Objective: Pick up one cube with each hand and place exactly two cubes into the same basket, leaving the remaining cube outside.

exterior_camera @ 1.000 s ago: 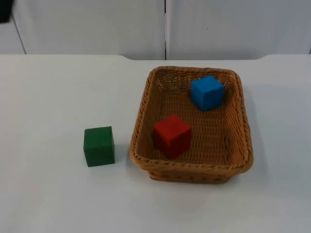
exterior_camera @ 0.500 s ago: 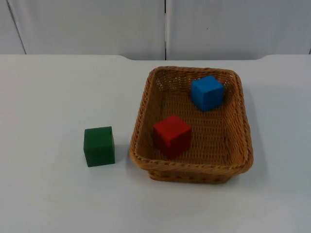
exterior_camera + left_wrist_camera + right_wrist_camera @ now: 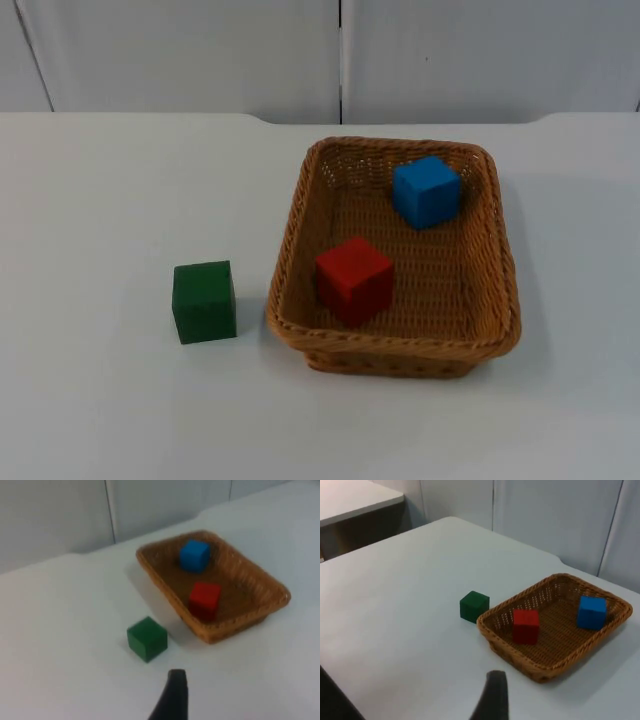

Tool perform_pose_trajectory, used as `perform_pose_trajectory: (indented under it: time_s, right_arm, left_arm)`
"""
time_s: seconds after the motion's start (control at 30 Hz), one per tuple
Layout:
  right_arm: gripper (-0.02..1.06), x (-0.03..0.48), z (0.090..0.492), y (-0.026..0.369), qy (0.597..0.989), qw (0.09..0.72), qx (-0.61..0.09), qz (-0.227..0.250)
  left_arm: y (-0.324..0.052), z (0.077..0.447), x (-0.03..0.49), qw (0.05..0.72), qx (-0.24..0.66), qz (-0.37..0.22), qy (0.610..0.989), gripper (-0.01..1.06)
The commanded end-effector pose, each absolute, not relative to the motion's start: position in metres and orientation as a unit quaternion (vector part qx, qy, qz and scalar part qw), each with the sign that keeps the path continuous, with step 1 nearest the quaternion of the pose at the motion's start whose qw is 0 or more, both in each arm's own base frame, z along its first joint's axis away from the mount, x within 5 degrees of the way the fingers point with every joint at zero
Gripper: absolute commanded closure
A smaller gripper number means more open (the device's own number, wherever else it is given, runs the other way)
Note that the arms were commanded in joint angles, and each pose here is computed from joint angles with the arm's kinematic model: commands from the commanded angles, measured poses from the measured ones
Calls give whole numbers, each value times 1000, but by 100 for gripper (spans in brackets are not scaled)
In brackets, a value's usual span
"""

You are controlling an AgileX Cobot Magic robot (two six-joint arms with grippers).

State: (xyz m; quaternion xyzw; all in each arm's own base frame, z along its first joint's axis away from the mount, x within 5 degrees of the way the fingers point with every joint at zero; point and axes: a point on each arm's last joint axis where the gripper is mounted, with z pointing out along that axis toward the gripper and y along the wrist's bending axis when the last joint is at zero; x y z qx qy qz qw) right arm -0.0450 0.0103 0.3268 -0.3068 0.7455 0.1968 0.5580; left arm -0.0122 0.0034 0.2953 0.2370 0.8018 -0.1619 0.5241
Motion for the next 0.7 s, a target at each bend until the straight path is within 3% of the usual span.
perform_pose_trajectory:
  time_s: [0.0, 0.17, 0.3, 0.43, 0.67]
  right_arm:
    - [34, -43, 321, 11, 754, 546, -306, 200]
    - [34, -31, 302, 15, 776, 518, -301, 198]
    - [34, -19, 288, 14, 793, 513, -283, 169]
    - [34, -12, 283, 6, 818, 509, -225, 144]
    - [34, -11, 280, 5, 825, 503, -215, 140]
  left_arm:
    - [3, 288, -11, 511, 238, -156, 811, 30]
    - [0, 275, -6, 492, 243, -147, 823, 30]
    - [1, 275, -5, 493, 240, -141, 824, 30]
    - [2, 275, -5, 494, 239, -141, 824, 30]
    - [2, 275, -5, 494, 239, -141, 824, 30]
